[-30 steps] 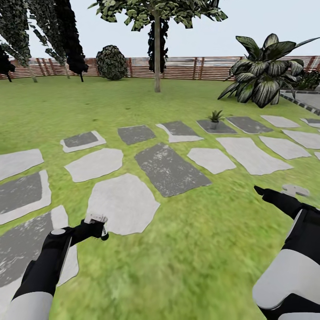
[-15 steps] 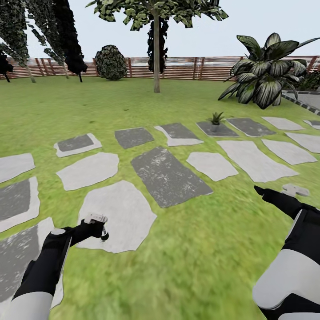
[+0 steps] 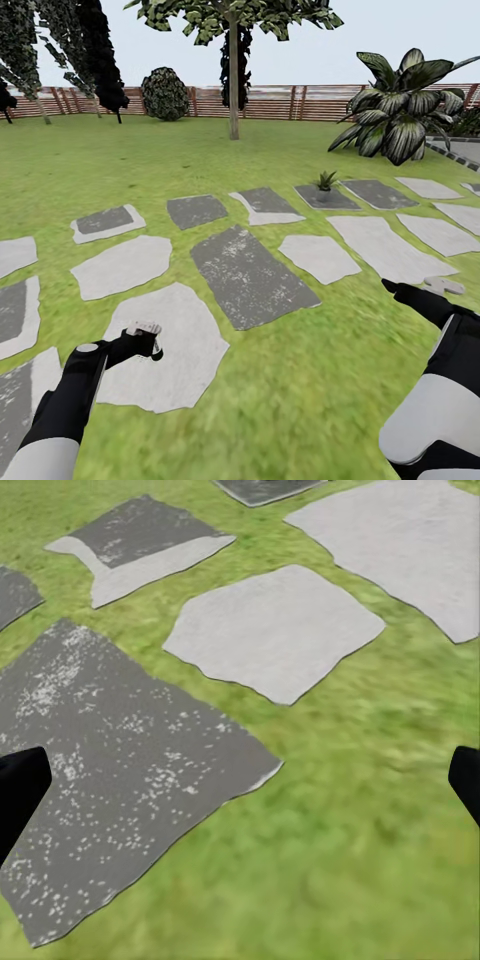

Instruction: Pick up the pesticide atomizer in the garden and spray insectifuge to fully cover both potted plants in the garden.

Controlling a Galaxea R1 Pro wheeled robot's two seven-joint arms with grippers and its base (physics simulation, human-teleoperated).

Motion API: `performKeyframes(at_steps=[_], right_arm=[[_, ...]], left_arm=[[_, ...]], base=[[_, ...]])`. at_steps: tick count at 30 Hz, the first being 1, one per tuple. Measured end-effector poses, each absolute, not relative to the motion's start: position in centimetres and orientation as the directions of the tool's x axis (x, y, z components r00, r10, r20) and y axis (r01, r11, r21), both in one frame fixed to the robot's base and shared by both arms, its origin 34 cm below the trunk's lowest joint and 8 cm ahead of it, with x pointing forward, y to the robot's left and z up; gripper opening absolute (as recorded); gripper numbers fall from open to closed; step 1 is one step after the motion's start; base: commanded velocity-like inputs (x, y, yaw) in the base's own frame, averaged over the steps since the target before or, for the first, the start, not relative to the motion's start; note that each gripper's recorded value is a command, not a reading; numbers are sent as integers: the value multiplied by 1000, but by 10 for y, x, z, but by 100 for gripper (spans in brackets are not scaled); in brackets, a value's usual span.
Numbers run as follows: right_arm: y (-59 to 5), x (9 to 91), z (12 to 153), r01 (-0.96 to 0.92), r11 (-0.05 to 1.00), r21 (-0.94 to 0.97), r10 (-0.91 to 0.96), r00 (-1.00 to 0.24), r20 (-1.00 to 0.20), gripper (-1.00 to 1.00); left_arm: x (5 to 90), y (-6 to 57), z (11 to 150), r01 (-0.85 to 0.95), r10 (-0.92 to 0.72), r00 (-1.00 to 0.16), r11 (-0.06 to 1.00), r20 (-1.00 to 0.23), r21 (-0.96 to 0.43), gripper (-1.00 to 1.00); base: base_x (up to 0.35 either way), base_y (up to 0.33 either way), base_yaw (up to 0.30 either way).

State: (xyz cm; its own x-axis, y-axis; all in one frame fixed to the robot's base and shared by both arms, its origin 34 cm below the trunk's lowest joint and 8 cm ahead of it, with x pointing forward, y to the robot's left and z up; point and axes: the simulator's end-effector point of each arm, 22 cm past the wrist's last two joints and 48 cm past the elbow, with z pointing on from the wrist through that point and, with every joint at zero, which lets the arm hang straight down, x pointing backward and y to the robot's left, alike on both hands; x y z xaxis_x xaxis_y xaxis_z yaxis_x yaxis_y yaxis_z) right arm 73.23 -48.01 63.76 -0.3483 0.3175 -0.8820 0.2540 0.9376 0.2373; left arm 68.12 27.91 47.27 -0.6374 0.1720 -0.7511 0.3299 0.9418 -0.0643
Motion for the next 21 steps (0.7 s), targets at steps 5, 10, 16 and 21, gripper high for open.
performKeyframes(at_steps=[5,10,16,21], right_arm=[[-480,732,638,254,938,237,317,-348,-882,100],[-479,733,638,253,938,237,317,-349,-882,100],[-479,733,637,252,938,237,317,-349,-882,100],[-479,733,637,252,938,238,318,-350,-881,100]], left_arm=[[681,279,473,330,172,-637,942,-751,-64,-100],[681,279,473,330,172,-637,942,-751,-64,-100],[681,279,473,330,172,-637,942,-751,-64,-100],[681,279,473,330,172,-637,942,-751,-65,-100]], base=[[340,-82,-152],[340,-82,-224],[340,-82,-28],[339,-82,-2]])
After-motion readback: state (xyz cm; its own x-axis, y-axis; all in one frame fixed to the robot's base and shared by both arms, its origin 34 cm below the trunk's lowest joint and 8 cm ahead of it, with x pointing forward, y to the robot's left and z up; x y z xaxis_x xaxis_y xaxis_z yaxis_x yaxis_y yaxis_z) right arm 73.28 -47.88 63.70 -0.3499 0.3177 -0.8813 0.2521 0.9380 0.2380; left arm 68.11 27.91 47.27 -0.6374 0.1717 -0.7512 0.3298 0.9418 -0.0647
